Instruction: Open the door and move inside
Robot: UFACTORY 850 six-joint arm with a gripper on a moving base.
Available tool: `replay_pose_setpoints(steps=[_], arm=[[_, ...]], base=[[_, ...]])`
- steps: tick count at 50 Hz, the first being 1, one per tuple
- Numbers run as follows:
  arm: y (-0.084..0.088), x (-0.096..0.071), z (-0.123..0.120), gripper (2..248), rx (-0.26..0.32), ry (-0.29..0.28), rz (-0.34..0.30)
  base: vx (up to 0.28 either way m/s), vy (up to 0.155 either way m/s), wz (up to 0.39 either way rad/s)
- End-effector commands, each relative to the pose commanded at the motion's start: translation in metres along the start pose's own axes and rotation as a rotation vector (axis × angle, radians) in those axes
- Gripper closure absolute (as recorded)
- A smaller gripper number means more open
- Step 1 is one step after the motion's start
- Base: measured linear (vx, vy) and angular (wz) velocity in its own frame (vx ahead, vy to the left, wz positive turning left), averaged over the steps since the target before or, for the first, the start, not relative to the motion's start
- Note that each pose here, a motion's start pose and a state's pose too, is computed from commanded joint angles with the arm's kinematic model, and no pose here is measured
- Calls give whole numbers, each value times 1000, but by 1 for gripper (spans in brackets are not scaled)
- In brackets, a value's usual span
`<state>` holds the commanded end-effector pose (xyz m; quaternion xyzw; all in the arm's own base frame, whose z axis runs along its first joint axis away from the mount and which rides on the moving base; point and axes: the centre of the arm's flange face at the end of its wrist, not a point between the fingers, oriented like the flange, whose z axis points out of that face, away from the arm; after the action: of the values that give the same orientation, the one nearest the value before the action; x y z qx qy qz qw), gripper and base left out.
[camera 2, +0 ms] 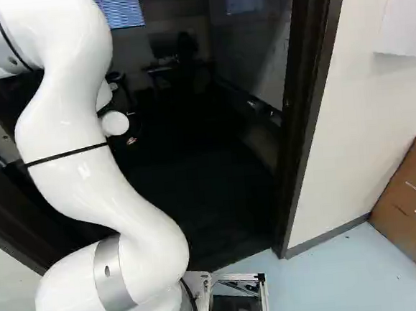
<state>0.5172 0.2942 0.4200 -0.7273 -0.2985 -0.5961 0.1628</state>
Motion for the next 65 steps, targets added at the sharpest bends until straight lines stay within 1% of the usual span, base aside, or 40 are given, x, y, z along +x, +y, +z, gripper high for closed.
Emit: replay_pose_setpoints(steps=[26, 47, 65], arm=[[27, -10, -46, 3, -127, -25, 95], [35, -19, -93, 3, -215, -43, 167], [37, -27, -133, 3, -268, -53, 206]], base=[[0, 0, 0], [0, 0, 0], [0, 0, 0]])
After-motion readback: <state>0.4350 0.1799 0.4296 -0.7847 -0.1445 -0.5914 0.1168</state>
